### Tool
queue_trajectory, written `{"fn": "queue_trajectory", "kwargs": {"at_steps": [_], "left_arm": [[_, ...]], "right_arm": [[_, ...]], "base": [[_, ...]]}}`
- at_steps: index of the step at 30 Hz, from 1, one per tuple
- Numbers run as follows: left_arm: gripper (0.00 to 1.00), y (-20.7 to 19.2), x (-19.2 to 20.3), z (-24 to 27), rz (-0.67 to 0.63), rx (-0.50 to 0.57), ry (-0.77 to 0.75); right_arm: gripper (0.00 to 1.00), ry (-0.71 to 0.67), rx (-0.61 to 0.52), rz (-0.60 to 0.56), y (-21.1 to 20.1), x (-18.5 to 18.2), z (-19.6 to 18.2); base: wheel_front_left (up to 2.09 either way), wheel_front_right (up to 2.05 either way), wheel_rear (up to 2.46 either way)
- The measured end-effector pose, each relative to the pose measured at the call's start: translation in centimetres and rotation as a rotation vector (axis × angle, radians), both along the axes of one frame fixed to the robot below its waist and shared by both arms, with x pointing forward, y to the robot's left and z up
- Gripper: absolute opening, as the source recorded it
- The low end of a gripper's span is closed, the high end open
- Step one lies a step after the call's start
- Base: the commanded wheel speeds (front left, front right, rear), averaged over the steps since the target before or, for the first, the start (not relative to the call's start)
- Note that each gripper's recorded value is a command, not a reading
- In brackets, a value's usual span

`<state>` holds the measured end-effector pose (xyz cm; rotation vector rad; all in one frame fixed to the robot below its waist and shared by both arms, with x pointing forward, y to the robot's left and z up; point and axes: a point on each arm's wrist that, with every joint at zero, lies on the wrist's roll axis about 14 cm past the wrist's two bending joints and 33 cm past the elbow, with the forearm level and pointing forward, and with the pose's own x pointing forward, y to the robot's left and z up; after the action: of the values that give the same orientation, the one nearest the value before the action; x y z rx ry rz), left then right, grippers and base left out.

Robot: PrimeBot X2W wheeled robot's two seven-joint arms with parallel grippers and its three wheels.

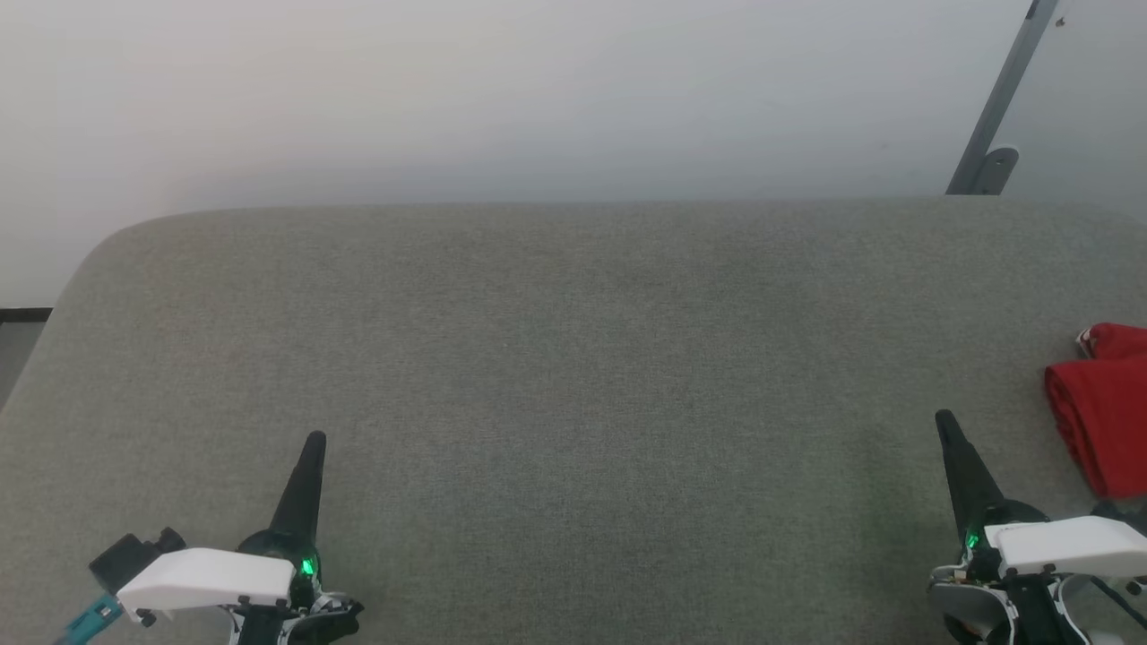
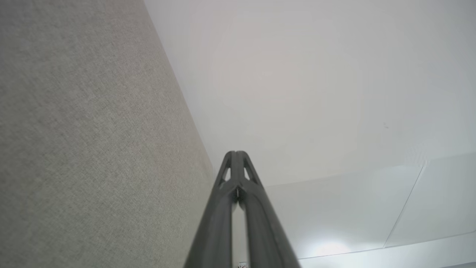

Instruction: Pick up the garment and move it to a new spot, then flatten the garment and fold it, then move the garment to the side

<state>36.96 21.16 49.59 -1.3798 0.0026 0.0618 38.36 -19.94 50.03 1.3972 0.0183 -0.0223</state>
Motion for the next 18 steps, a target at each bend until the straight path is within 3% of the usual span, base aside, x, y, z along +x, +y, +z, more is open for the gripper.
{"fn": "queue_trajectory", "kwargs": {"at_steps": [18], "left_arm": [[0.00, -0.7, 1.1, 0.6, -0.023, -0.121, -0.022]], "right_arm": [[0.00, -0.009, 0.105, 0.001, -0.1, 0.2, 0.2]], "base": [[0.00, 0.00, 0.00]]}}
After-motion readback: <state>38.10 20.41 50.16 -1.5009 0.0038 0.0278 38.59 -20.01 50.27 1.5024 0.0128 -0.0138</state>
